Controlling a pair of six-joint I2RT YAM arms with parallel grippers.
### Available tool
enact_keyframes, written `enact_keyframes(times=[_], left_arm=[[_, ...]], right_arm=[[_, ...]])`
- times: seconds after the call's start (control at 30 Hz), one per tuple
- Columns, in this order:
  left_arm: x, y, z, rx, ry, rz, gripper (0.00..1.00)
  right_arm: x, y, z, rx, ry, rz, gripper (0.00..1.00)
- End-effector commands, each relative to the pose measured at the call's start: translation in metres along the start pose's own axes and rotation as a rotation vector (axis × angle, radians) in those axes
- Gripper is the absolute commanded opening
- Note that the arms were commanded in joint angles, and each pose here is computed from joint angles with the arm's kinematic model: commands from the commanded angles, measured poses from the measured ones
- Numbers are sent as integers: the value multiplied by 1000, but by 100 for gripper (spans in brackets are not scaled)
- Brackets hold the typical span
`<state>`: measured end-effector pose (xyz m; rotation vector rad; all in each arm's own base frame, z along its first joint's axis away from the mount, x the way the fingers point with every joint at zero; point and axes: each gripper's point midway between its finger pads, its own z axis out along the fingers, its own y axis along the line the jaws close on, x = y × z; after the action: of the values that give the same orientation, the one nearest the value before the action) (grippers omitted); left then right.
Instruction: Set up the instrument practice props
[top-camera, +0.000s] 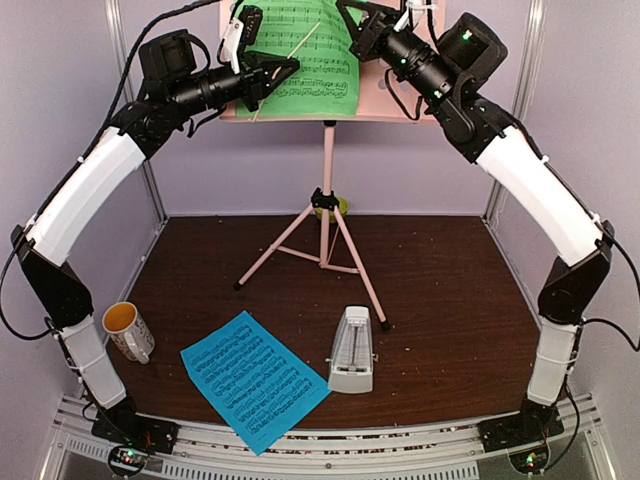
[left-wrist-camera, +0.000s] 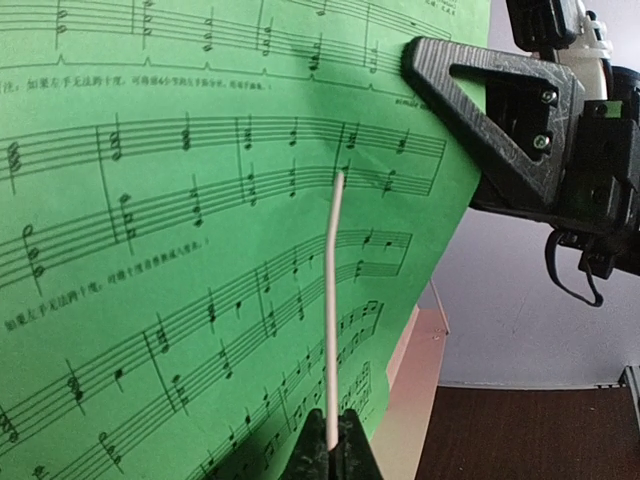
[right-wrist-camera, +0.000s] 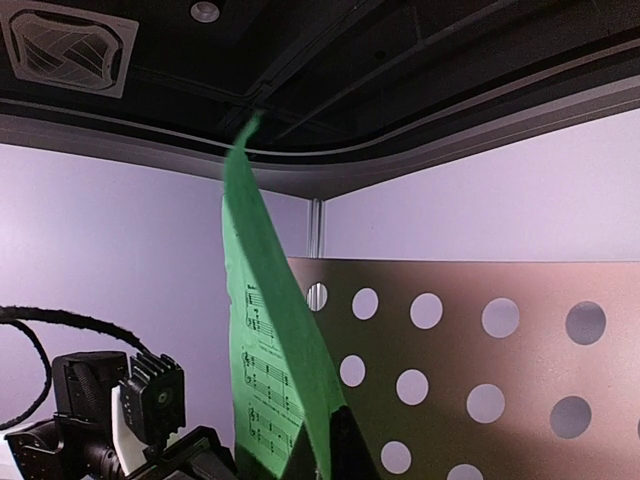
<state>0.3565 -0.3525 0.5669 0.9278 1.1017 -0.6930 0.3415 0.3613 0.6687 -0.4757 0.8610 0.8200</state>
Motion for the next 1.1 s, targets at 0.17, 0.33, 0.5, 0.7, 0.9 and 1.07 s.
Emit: enact_keyframes(times=[0.17,0.33,0.5,0.7,0.9,1.07], left_arm=[[-38,-17,-7,73,-139,88,0],[-37,-16,-7,74,-139,88,0],[-37,-16,-6,72,-141,89,0],[-34,-11,-6,43,-131,82,0],[-37,-10,-13,19,-141,80,24],[-38,-10,-17,6,-132,79,34]], right_arm=[[-10,7,5,-57,-80,12,0],[-11,3,6,-40,-101,19,0],[-8,2,7,-36,-104,31,0],[-8,0,6,-19,-92,35,31],[-13,-4,4,6,-95,19,41],[-17,-7,3,26,-104,24,59]])
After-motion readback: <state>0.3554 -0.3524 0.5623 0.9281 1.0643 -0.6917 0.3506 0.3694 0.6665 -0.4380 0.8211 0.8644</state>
